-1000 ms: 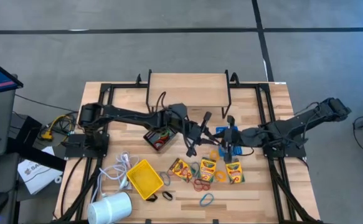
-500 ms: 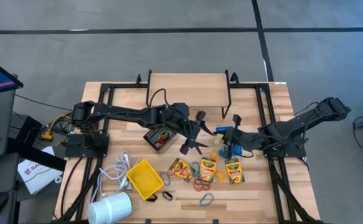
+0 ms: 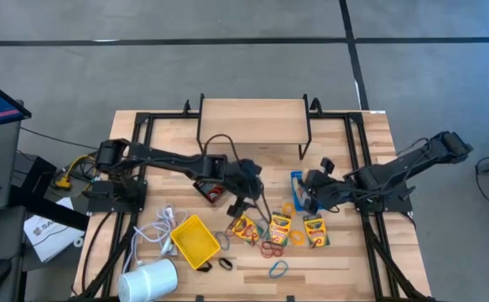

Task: Pick & Place Office Desk Supplies
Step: Put the white rubber band into the blue bin

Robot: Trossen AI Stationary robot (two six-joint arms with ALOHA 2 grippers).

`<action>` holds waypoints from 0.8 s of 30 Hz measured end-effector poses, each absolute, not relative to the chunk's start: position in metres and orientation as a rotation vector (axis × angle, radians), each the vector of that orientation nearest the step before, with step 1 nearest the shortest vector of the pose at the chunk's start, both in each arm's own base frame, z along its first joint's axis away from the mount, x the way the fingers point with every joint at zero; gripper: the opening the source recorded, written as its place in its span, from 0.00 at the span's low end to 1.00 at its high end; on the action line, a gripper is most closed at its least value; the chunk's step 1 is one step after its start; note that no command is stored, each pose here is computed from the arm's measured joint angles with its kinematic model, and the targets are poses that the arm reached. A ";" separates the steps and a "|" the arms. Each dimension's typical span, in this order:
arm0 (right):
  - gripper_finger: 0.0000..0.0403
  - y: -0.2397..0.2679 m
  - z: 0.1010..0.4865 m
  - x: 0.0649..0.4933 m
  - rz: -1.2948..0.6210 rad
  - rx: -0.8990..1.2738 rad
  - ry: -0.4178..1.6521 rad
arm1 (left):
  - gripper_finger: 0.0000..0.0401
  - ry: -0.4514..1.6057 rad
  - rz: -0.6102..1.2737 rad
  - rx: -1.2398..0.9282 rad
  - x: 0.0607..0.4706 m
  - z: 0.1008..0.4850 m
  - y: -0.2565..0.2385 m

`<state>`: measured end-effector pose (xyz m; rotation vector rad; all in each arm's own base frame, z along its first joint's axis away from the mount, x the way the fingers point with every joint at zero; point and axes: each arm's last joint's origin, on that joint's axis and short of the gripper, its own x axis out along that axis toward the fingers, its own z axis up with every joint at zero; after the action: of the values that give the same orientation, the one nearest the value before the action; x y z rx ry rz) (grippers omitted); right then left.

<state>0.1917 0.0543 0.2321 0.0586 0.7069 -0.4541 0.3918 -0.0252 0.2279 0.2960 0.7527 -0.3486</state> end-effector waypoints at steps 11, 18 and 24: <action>0.03 0.038 0.193 0.183 -0.512 0.157 0.799 | 0.46 0.834 -0.360 0.285 0.369 0.183 -0.060; 0.27 0.033 0.182 0.182 -0.505 0.179 0.807 | 0.42 0.808 -0.384 0.298 0.367 0.182 -0.073; 0.52 0.031 0.184 0.184 -0.493 0.161 0.795 | 0.39 0.843 -0.377 0.258 0.361 0.185 -0.077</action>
<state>0.1838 0.0312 0.1839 0.1609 0.7949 -0.4932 0.3612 -0.0767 0.1855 0.2583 0.8433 -0.3774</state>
